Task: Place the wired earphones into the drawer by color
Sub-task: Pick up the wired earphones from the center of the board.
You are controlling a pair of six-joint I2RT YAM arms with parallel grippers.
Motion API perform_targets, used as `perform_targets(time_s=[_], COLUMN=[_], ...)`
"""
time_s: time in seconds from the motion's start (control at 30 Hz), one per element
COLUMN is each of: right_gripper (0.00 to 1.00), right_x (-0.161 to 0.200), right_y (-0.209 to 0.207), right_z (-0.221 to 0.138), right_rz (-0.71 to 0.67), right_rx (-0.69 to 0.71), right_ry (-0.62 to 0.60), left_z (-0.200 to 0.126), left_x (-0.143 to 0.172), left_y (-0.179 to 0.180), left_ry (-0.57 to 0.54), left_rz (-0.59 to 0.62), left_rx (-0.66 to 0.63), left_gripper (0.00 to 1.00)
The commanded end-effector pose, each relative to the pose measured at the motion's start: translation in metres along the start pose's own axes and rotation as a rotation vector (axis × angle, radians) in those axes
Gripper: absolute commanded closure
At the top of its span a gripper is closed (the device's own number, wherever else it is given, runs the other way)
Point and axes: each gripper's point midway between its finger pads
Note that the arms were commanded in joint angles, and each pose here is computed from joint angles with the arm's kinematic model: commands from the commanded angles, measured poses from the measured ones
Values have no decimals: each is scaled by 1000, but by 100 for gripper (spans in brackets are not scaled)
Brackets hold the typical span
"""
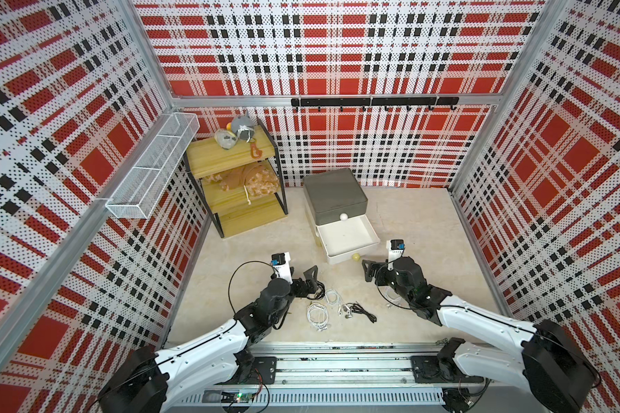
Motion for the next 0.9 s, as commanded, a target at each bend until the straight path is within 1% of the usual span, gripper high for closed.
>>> perform_targets(time_s=[0.0, 0.13, 0.2, 0.4, 0.5, 0.6, 0.73, 0.87], right_gripper=[0, 0, 0, 0, 0, 0, 0, 0], right_x=[10, 12, 15, 18, 17, 16, 15, 18], right_y=[-21, -39, -49, -58, -63, -66, -67, -68], right_z=[-17, -36, -43, -56, -60, -63, -68, -69], right_rz=[-24, 20, 56, 56, 66, 71, 70, 87], right_rx=[85, 134, 172, 181, 195, 197, 190, 182], right_ry=[10, -14, -23, -56, -81, -105, -126, -130], left_z=[-5, -13, -17, -25, -28, -32, -36, -38], left_x=[29, 42, 47, 62, 76, 91, 108, 118], left_y=[12, 16, 17, 14, 13, 13, 15, 21], left_ry=[139, 205, 233, 323, 379, 431, 486, 500], left_rz=[0, -6, -2, 13, 34, 55, 86, 106], left_rx=[-58, -69, -78, -100, -121, -150, -188, -223], left_gripper=[1, 0, 2, 11, 16, 17, 23, 26])
Point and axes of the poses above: each gripper's point midway between its finger pads, its own z axis out along the fingers, its own y axis along the line the jaws close on, x = y × z, and after that the axes turned 5 degrees about -z, right-handed
